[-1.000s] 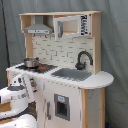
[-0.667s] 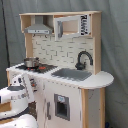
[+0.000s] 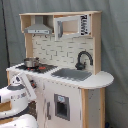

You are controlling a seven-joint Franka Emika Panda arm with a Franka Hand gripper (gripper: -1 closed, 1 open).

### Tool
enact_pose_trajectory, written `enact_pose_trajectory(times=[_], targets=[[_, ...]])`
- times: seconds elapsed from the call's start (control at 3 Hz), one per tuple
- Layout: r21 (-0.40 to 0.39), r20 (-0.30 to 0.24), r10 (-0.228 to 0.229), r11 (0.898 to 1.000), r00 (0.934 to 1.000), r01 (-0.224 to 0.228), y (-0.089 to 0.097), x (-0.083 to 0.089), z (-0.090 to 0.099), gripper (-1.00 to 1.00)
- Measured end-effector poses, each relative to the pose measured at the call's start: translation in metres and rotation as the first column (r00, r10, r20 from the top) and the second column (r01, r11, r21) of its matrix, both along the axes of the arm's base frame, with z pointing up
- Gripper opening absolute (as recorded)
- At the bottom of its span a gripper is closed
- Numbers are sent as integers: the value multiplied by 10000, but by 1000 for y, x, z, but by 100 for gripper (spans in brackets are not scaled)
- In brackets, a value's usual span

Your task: Play with the kitchen

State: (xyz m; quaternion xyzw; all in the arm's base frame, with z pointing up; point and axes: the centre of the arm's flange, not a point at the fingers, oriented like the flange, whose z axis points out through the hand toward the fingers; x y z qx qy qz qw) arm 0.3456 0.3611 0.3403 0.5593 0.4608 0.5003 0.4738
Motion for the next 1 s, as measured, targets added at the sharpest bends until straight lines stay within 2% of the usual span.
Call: enact_pose_trajectory(times=[0.33,0.67,1.0], targets=[[-1290,-77,55,9916,10000,-65,0,0,0,-100],[-2342,-148,85,9721,9999,-117,1,0,0,-100],[-3427,-218,103,9393,9997,-172,1,0,0,-100]])
